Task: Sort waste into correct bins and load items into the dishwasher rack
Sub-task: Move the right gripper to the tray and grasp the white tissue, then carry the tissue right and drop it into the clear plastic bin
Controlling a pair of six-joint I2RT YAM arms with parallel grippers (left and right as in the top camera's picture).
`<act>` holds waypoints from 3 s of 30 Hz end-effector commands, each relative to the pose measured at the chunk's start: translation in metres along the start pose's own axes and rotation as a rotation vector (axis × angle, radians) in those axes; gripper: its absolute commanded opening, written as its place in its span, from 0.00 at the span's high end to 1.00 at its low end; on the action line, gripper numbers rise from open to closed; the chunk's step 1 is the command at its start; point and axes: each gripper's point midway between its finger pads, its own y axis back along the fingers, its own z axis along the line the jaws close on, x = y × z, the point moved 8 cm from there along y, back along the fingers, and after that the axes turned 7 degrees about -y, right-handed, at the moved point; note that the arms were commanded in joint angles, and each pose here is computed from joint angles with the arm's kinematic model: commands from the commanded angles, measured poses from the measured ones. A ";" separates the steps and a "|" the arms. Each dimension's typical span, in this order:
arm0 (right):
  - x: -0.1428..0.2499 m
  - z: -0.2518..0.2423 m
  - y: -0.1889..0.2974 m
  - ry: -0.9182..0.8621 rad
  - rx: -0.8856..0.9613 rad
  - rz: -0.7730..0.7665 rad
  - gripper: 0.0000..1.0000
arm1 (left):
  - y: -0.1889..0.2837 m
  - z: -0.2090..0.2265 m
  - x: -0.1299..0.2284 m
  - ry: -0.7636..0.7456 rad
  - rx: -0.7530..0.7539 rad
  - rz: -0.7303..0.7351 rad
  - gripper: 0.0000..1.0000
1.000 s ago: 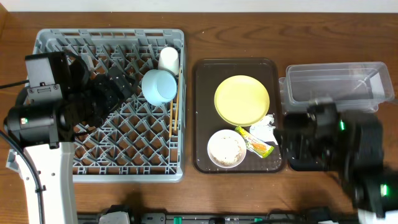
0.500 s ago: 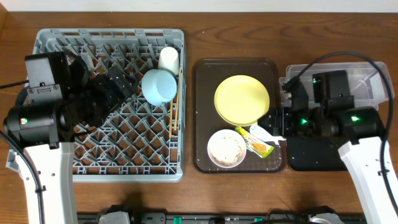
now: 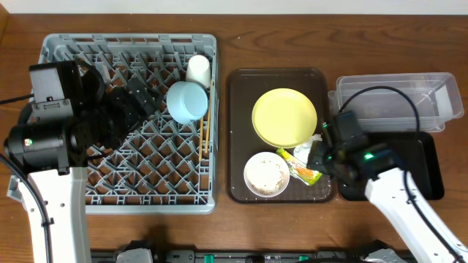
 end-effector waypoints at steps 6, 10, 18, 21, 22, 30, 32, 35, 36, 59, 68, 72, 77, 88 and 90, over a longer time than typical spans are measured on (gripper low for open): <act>-0.001 0.014 -0.032 -0.010 0.157 -0.193 0.38 | 0.002 0.000 -0.001 -0.010 -0.009 -0.011 0.06; -0.001 0.021 -0.054 -0.003 0.161 -0.172 0.37 | 0.002 0.000 -0.001 -0.010 -0.009 -0.011 0.06; 0.004 0.018 -0.082 0.019 0.215 -0.111 0.35 | 0.002 0.000 -0.001 -0.010 -0.009 -0.011 0.06; 0.007 0.021 -0.091 0.050 0.205 -0.078 0.34 | 0.002 0.000 -0.001 -0.010 -0.009 -0.011 0.06; 0.008 0.021 -0.093 0.054 0.202 -0.071 0.34 | 0.002 0.000 -0.001 -0.010 -0.009 -0.011 0.06; 0.010 0.021 -0.097 0.067 0.206 -0.049 0.54 | 0.002 0.000 -0.001 -0.010 -0.009 -0.011 0.06; 0.009 0.022 -0.096 0.082 0.201 -0.052 0.65 | 0.002 0.000 -0.001 -0.010 -0.009 -0.011 0.06; 0.003 0.027 -0.089 0.112 0.177 -0.070 0.85 | 0.002 0.000 -0.001 -0.010 -0.009 -0.011 0.06; 0.000 0.030 -0.084 0.128 0.159 -0.080 0.93 | 0.002 0.000 -0.001 -0.010 -0.009 -0.011 0.06; -0.112 -0.007 0.047 0.252 0.032 -0.565 0.99 | 0.002 0.000 -0.001 -0.010 -0.009 -0.011 0.06; -0.150 -0.051 0.053 0.133 0.100 -0.661 0.99 | 0.002 0.000 -0.001 -0.010 -0.009 -0.011 0.06; -0.159 -0.063 0.038 0.106 0.106 -0.633 0.98 | 0.002 0.000 -0.001 -0.010 -0.009 -0.011 0.05; -0.168 -0.068 0.012 0.098 0.109 -0.585 0.87 | 0.002 0.000 -0.001 -0.010 -0.009 -0.011 0.06; -0.166 -0.050 0.019 0.145 -0.057 -0.553 0.13 | 0.002 0.000 -0.001 -0.010 -0.009 -0.011 0.06; -0.156 -0.039 0.035 0.180 -0.172 -0.528 0.16 | 0.002 0.000 -0.001 -0.010 -0.009 -0.011 0.06</act>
